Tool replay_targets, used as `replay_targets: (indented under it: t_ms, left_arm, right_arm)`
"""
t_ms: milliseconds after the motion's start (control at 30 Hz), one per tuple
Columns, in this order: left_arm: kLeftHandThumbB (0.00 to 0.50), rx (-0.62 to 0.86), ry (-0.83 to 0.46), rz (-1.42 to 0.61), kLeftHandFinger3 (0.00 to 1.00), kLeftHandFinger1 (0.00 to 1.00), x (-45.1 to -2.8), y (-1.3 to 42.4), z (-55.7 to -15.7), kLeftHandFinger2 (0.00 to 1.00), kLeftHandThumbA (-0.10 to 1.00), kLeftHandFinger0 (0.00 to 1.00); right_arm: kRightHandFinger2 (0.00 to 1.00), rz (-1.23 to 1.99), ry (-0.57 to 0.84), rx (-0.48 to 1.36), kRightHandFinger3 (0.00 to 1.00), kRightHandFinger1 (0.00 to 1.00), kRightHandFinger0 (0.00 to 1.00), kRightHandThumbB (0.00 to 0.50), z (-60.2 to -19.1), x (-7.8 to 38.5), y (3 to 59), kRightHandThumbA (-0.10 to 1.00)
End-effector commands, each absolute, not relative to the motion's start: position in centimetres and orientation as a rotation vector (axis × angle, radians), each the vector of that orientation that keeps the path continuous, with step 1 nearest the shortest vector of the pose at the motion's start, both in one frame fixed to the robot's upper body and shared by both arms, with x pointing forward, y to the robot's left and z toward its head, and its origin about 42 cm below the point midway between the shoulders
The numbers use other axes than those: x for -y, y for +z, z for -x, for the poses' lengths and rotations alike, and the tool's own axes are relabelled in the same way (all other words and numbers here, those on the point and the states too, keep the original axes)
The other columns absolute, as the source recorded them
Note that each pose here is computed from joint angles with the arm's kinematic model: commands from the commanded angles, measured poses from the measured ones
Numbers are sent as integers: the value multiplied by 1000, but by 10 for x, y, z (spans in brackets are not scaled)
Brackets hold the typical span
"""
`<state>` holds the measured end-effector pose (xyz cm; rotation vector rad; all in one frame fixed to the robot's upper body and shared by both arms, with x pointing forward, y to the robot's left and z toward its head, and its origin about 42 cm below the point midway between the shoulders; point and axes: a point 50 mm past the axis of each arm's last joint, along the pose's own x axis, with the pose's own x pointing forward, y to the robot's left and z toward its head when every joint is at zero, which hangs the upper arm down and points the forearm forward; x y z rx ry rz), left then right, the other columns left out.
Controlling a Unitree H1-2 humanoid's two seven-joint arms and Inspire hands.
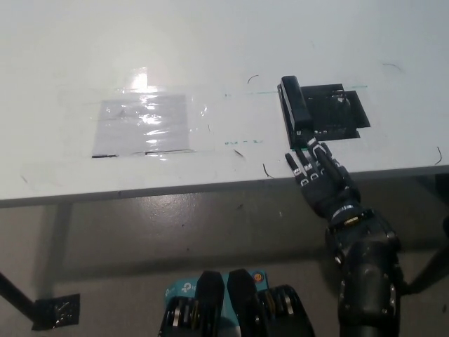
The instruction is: A stapler is kept infront of the robot on the black mark on the desk and the robot uses its right hand to lift the top of the stapler to open it
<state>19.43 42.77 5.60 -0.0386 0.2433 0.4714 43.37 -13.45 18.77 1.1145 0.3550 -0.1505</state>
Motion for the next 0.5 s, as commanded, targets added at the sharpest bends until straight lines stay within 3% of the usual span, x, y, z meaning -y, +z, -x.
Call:
replay_targets:
  t_ms: [0, 133, 233, 467]
  left_arm:
    - [203, -209, 465, 10, 1000, 805, -436, 67, -195, 957, 729, 692]
    - [194, -220, 459, -7, 1000, 818, -436, 66, -191, 983, 747, 687]
    - [201, -214, 461, 4, 1000, 772, -436, 66, -191, 943, 723, 628]
    - [193, -221, 465, 1, 1000, 770, -435, 65, -190, 941, 734, 643]
  right_arm:
    - [885, -1128, -103, -266, 994, 786, 708, 0, -452, 128, 223, 925]
    - [905, -1144, -89, -256, 1000, 830, 780, 0, -457, 124, 231, 903]
    - [928, -1141, -46, -230, 1000, 850, 747, 0, -464, 116, 247, 887]
    - [911, -1099, -6, -200, 984, 830, 767, 0, -467, 105, 264, 866]
